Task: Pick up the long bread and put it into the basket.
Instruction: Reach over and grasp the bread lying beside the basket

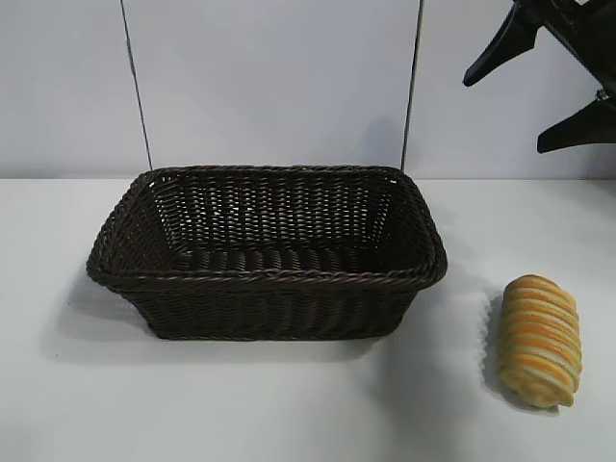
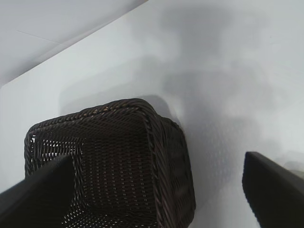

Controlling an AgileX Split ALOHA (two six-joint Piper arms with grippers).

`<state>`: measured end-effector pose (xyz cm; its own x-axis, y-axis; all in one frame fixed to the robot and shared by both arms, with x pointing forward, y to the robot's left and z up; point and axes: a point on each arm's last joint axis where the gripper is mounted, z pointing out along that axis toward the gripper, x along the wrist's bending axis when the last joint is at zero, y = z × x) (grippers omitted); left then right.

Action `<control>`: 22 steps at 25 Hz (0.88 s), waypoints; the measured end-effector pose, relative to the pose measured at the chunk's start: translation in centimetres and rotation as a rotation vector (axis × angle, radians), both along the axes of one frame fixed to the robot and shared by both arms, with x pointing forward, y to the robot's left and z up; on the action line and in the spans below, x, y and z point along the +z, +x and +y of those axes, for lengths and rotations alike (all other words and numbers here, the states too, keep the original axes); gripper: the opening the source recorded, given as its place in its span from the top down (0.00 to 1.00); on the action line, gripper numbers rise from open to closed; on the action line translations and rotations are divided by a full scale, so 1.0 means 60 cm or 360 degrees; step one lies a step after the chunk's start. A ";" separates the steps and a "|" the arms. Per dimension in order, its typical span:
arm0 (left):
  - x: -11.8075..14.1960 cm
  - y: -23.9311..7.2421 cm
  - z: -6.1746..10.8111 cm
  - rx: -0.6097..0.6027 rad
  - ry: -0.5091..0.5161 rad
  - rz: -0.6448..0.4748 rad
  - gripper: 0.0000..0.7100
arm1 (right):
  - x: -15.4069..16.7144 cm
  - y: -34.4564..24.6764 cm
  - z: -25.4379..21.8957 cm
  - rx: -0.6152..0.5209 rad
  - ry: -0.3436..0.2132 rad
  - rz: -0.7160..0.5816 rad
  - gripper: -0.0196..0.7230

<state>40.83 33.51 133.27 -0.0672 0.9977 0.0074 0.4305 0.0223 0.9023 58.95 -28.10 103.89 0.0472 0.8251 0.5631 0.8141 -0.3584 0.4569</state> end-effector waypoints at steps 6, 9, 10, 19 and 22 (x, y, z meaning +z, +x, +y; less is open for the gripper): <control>0.023 -0.134 -0.063 -0.0248 0.0150 -0.0213 0.02 | -0.001 -0.002 0.001 0.0022 0.0000 0.0011 0.05; -0.006 -0.183 -0.056 -0.0167 0.0215 -0.0196 0.02 | -0.001 -0.002 0.001 0.0041 -0.0017 0.0001 0.05; -0.021 -0.195 -0.054 -0.0133 0.0225 -0.0171 0.02 | -0.001 -0.002 0.001 0.0045 -0.0021 0.0000 0.05; -0.183 -0.256 -0.062 -0.0169 0.0145 -0.0015 0.02 | -0.002 -0.002 0.000 0.0056 -0.0046 0.0001 0.05; -0.250 -0.265 -0.066 -0.0193 0.0101 0.0082 0.02 | -0.002 -0.002 0.000 0.0056 -0.0046 0.0001 0.05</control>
<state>24.90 29.58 118.25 0.0559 0.9959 0.0711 0.4721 -0.0892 0.8770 58.80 -28.10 103.76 0.0183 0.8422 0.5388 0.8263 -0.3161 0.4661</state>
